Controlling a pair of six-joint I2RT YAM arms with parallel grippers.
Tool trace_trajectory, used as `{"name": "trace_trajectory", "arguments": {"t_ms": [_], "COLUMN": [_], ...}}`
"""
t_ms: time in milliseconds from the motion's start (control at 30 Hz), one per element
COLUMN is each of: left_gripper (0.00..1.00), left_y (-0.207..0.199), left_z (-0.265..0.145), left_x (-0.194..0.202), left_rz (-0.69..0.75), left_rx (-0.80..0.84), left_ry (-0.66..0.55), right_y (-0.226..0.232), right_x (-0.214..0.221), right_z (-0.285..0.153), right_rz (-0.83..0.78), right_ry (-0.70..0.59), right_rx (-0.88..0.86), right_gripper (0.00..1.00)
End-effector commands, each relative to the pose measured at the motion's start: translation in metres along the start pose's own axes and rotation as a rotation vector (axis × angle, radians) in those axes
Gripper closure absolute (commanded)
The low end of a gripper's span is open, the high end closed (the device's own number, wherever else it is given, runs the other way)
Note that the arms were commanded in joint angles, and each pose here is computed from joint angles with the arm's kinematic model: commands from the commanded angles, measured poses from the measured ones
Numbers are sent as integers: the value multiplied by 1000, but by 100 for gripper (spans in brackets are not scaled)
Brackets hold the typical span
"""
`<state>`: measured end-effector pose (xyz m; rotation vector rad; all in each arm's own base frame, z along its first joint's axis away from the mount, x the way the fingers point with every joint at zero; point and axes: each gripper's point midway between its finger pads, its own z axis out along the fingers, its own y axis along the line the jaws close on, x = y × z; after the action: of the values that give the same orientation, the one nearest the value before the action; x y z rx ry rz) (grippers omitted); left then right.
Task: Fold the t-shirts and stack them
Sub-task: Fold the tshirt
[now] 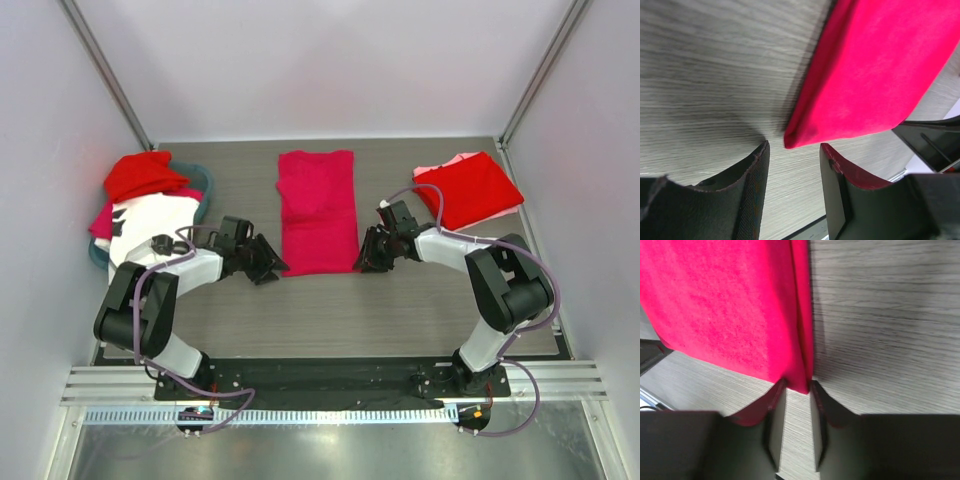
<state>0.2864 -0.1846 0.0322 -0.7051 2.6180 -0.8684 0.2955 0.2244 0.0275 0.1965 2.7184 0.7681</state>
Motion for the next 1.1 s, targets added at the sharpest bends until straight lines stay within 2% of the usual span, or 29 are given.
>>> {"name": "trace_trajectory", "arguments": {"t_ms": [0,200,333,433,467,600,633,667,800,1067], "left_gripper": [54,54,54,64,70,83,88,100,100,100], "left_y": [0,8,9,11,10,11,12,10,6,-12], "left_z": [2,10,15,18,18,19,19,17,7,-28], "left_x": [-2,-2,-2,-3,-3,-1,0,0,-2,13], "left_rz": [13,8,7,5,6,3,3,5,19,39], "left_rx": [14,-3,-6,-11,-9,-3,-2,5,22,91], "left_ry": [-17,-14,-6,-4,-4,3,5,-2,-33,-5], "right_y": [5,2,-2,-7,-8,-5,-4,-2,2,18], "right_x": [-7,-9,-8,-7,-7,-7,-7,-8,-9,13], "right_z": [1,0,3,4,5,5,4,2,-9,-47], "right_rz": [9,8,3,2,3,0,0,-2,-10,-57], "right_ry": [-36,-50,-43,-45,-42,-39,-39,-41,-61,-68], "right_rx": [-20,-3,12,33,37,24,21,14,6,-45], "right_gripper": [72,74,64,71,76,94,98,99,99,99]}}
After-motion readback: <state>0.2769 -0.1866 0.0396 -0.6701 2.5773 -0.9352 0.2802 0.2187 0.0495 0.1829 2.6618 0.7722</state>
